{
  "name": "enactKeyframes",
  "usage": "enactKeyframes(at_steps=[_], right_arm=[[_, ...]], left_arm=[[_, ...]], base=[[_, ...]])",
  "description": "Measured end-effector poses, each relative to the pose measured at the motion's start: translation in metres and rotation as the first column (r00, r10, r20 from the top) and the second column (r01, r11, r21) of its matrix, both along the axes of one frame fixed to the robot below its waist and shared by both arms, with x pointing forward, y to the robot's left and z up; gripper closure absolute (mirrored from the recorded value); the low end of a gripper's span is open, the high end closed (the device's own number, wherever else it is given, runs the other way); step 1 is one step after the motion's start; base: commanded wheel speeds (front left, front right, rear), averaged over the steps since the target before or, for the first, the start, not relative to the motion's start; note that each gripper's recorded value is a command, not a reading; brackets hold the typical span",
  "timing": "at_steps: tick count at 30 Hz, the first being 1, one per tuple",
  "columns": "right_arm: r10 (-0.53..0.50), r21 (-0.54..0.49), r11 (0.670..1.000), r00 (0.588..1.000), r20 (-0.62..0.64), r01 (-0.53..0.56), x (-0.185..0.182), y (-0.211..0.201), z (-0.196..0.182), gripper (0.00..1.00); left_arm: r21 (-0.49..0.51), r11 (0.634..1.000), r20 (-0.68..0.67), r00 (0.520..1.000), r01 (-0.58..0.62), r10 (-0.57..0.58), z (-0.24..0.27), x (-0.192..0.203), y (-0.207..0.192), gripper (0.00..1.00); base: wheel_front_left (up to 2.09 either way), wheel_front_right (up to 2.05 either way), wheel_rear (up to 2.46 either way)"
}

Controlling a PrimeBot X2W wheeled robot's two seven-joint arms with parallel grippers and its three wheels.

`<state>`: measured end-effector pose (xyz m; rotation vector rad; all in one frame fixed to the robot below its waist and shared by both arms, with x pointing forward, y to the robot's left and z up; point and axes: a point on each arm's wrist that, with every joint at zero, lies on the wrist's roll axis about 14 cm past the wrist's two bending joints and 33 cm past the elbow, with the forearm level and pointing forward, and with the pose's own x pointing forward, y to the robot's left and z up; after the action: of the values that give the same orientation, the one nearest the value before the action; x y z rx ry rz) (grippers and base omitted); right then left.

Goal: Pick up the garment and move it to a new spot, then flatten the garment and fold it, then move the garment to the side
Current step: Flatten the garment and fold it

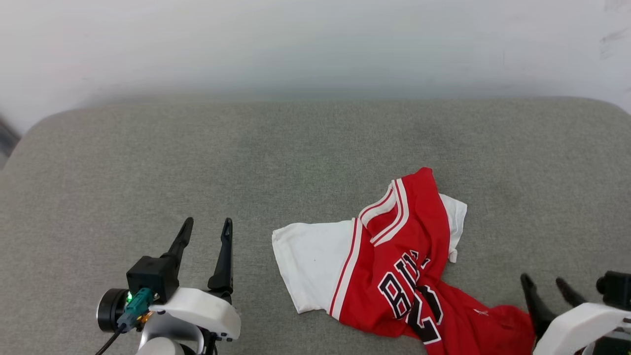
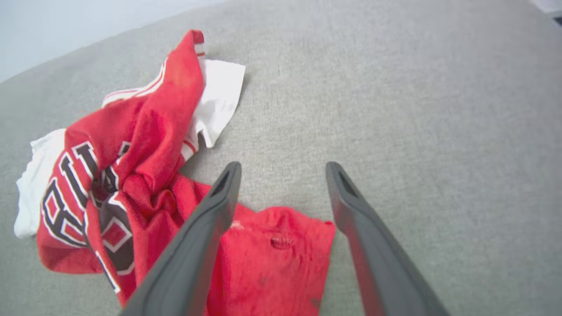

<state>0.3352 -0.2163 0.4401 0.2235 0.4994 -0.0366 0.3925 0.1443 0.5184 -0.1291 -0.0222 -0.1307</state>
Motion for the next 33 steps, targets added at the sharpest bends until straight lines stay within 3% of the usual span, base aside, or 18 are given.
enactKeyframes(at_steps=[4, 12, 19, 24, 28, 33], right_arm=[[0.007, -0.045, 0.999, 0.981, 0.193, 0.002, 0.017, 0.002, 0.038, 0.00], [0.100, -0.080, 0.994, 0.891, 0.443, -0.072, 0.034, 0.038, 0.092, 0.00], [0.128, -0.102, 0.991, 0.840, 0.527, -0.087, 0.029, 0.047, 0.119, 0.00], [0.133, -0.113, 0.990, 0.833, 0.537, -0.085, 0.028, 0.048, 0.125, 0.00], [0.129, -0.107, 0.991, 0.845, 0.519, -0.086, 0.032, 0.047, 0.120, 0.00], [0.111, -0.100, 0.992, 0.858, 0.501, -0.070, 0.041, 0.041, 0.112, 0.00]], left_arm=[[0.000, 1.000, -0.005, 1.000, -0.017, 0.017, 0.000, -0.008, 0.005, 0.00], [-0.002, 0.999, -0.015, 0.999, -0.051, 0.051, 0.000, -0.021, 0.016, 0.00], [0.012, 0.999, -0.074, 0.996, -0.052, 0.052, -0.011, -0.024, 0.018, 0.00], [0.005, 0.999, -0.181, 0.982, 0.049, -0.047, -0.018, -0.003, -0.005, 0.00], [-0.006, 0.976, -0.340, 0.917, 0.218, -0.207, -0.034, 0.019, -0.043, 0.00], [0.004, 0.940, -0.498, 0.816, 0.341, -0.293, -0.061, 0.032, -0.065, 0.00]], base=[[0.00, 0.00, 0.00], [0.00, 0.00, 0.00], [0.00, 0.00, 0.00], [0.00, 0.00, 0.00], [0.00, 0.00, 0.00], [0.00, 0.00, 0.00]])
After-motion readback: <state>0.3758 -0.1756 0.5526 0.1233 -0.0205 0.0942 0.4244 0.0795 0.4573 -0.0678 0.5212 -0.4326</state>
